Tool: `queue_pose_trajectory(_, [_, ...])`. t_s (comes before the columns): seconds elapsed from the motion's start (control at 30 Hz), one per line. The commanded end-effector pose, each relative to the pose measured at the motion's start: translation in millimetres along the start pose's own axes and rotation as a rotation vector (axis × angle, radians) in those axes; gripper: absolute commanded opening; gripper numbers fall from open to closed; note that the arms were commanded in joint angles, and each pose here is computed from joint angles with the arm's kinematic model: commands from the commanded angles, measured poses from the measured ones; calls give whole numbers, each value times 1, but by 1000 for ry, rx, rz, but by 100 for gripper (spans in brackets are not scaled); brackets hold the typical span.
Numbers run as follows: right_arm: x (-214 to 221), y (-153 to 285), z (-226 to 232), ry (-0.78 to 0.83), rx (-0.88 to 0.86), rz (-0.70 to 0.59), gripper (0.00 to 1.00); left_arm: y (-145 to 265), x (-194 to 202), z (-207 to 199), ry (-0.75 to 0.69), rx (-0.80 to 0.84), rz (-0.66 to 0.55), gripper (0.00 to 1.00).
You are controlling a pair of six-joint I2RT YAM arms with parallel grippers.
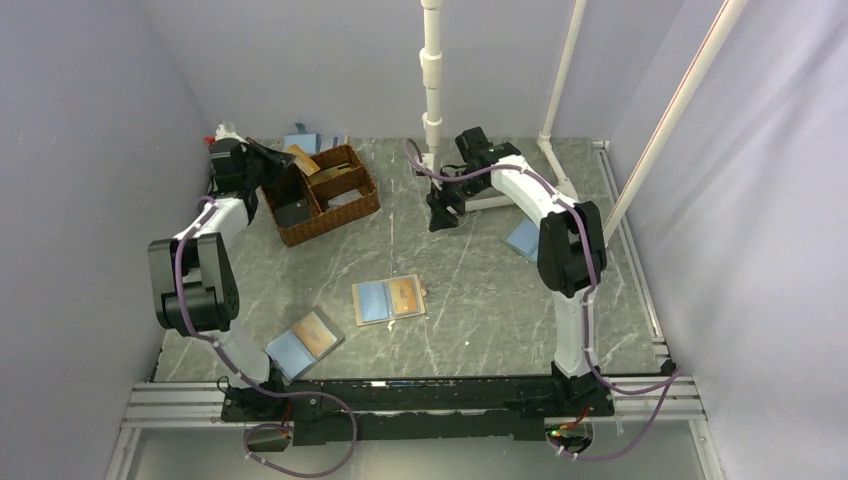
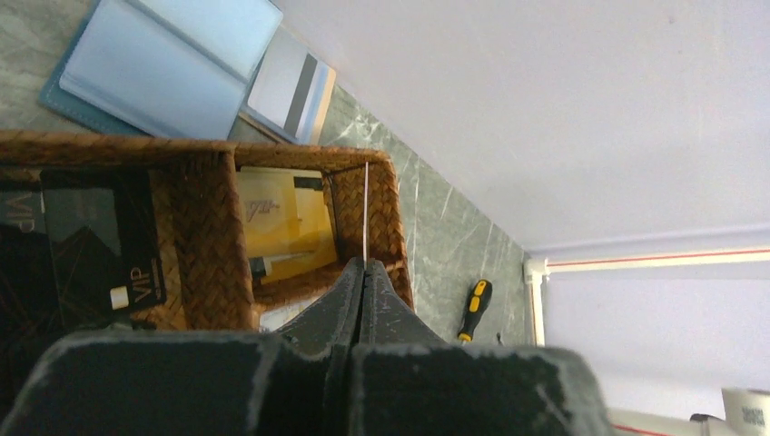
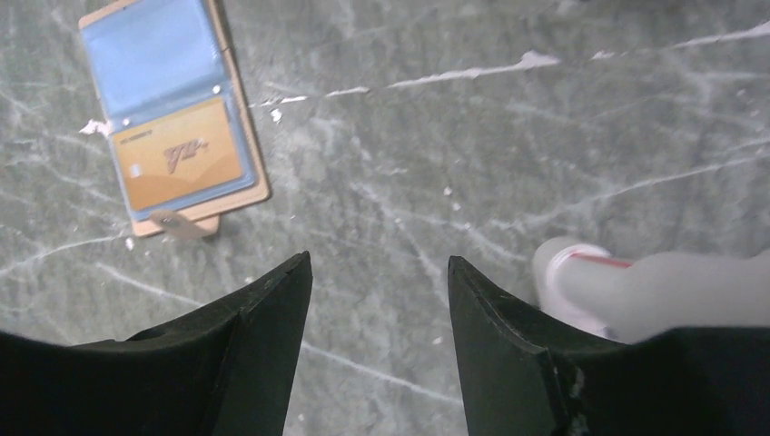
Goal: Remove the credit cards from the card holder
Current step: Place the credit card in the storage box.
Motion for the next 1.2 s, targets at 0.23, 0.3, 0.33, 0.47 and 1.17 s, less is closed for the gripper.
queue_pose_trajectory(0.23, [-44, 6, -39, 87, 44, -113, 62, -46, -17, -1, 131, 45, -38, 0])
queue_pose_trajectory(0.3, [-50, 5, -44, 81, 51, -132, 62, -52, -15, 1, 144, 38, -36, 0])
queue_pose_trajectory(0.33, [-53, 5, -46, 83, 51, -141, 62, -54, -14, 0, 145, 37, -34, 0])
queue_pose_trajectory(0.47, [-66, 0, -47, 139, 38, -162, 63, -61, -10, -5, 137, 30, -19, 0])
queue_pose_trajectory(1.17, [-61, 1, -13, 211, 14, -186, 64, -69, 23, -6, 182, -36, 15, 0])
Point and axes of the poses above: each gripper's point midway between its finger pads, its own y axis back along the fingers, its own z axis along the line the jaws close on, x = y × z, the point moved 2 cm from there along y, back along the fingers, and after that the axes turned 4 degrees about y, right-handed, at the moved point
